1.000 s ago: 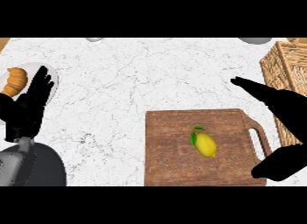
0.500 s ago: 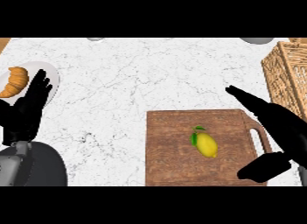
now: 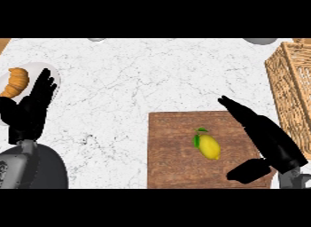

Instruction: Pick the lemon from the cutting board and place it in the basket

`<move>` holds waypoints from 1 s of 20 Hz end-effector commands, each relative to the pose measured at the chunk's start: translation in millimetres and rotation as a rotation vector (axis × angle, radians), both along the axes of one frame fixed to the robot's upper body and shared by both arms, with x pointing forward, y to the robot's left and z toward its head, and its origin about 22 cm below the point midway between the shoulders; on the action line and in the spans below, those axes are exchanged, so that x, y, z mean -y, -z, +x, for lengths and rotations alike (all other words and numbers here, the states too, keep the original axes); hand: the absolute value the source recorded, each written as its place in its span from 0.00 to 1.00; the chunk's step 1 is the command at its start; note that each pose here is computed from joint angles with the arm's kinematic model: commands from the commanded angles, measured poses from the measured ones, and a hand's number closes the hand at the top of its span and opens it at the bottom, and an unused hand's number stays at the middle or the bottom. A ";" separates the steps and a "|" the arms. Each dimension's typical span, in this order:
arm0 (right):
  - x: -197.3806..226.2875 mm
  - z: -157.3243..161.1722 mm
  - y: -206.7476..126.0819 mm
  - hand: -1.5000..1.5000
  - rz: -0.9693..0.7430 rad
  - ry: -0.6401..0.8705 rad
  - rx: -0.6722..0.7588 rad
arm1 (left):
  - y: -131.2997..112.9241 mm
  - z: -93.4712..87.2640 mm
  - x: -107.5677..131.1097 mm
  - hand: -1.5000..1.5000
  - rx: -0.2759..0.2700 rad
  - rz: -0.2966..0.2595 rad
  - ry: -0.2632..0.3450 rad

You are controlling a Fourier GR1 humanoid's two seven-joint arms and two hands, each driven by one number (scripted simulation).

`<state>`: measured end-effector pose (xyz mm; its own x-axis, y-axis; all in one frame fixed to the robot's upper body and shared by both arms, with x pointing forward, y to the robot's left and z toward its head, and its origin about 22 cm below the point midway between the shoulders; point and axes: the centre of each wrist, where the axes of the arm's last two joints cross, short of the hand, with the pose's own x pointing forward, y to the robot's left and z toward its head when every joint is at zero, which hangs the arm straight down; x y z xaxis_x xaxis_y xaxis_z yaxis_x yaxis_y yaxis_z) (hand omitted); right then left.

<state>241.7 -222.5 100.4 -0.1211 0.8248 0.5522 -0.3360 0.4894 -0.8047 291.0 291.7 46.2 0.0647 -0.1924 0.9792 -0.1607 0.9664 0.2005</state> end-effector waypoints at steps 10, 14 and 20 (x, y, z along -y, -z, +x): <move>-4.9 -12.5 30.7 0.00 0.035 0.000 0.053 | -14.8 -1.3 -3.3 0.50 0.011 0.006 -0.009; -22.2 -9.9 21.7 0.00 0.008 -0.015 0.046 | 17.3 0.0 0.7 0.50 0.000 0.003 0.003; -33.0 6.9 35.4 0.00 -0.001 0.016 0.026 | -12.8 6.7 -11.0 0.50 0.005 -0.006 -0.003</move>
